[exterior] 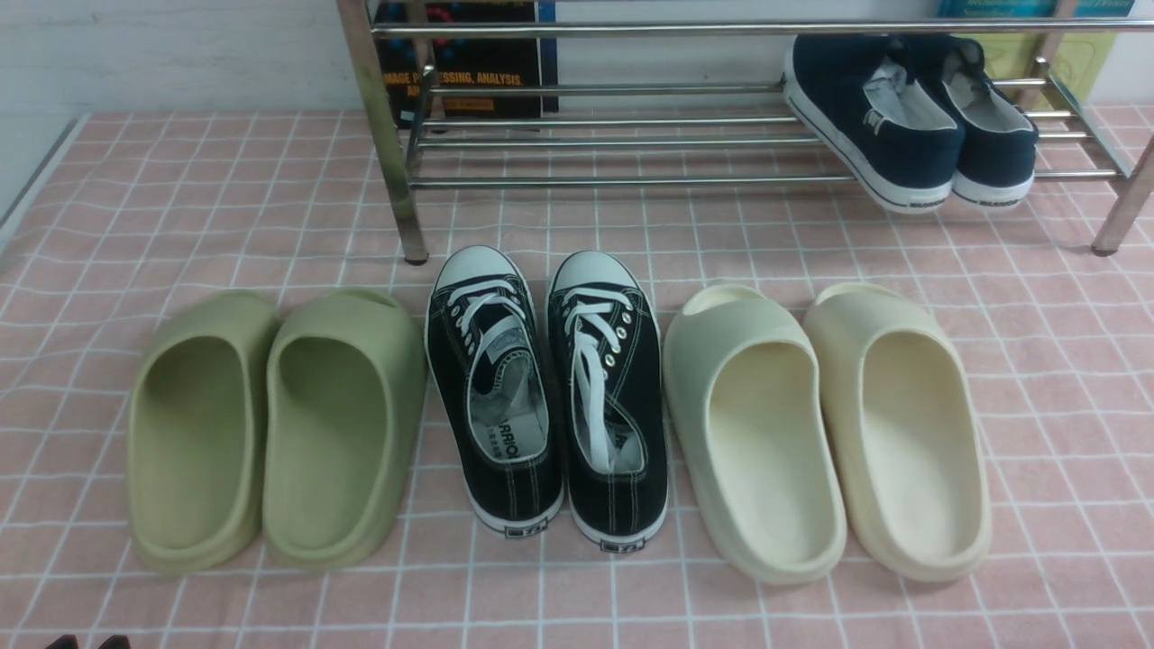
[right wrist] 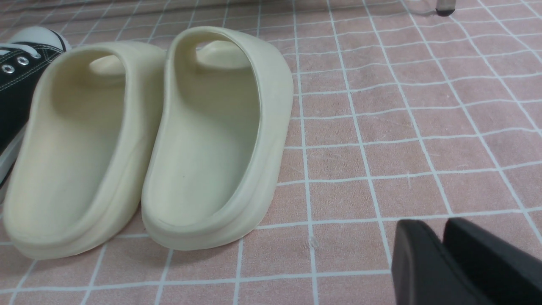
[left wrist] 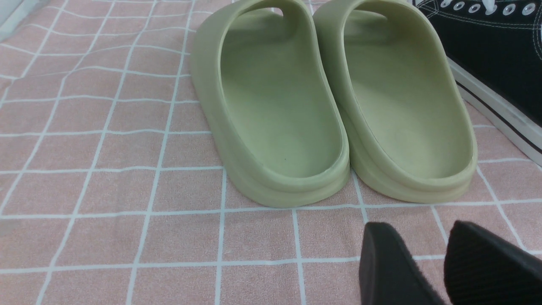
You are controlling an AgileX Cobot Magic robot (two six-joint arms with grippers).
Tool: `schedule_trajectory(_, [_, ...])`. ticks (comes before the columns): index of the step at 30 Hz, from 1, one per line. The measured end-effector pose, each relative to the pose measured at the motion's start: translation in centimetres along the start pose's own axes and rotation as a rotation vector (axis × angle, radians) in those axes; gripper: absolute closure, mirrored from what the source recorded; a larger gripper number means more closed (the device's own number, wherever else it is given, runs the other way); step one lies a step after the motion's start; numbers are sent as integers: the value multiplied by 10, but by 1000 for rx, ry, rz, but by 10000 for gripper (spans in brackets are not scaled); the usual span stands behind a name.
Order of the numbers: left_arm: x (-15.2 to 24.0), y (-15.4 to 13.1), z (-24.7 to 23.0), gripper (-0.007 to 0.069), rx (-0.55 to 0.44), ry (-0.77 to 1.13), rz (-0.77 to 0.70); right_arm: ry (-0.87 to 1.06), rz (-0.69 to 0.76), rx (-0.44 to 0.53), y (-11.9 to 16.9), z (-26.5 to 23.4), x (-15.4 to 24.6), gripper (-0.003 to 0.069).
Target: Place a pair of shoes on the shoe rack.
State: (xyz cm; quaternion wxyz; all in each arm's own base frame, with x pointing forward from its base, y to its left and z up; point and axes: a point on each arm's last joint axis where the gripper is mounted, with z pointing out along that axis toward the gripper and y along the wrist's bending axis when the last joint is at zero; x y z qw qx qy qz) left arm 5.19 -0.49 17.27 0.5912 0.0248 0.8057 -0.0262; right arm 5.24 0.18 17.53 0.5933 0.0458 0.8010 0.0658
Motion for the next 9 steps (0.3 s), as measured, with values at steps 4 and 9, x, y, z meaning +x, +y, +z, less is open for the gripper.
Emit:
schedule_trajectory(4, [0, 0, 0, 386, 0, 0, 0, 0, 0, 0, 0, 0, 0, 554])
schedule_trajectory(9, [0, 0, 0, 386, 0, 0, 0, 0, 0, 0, 0, 0, 0, 547])
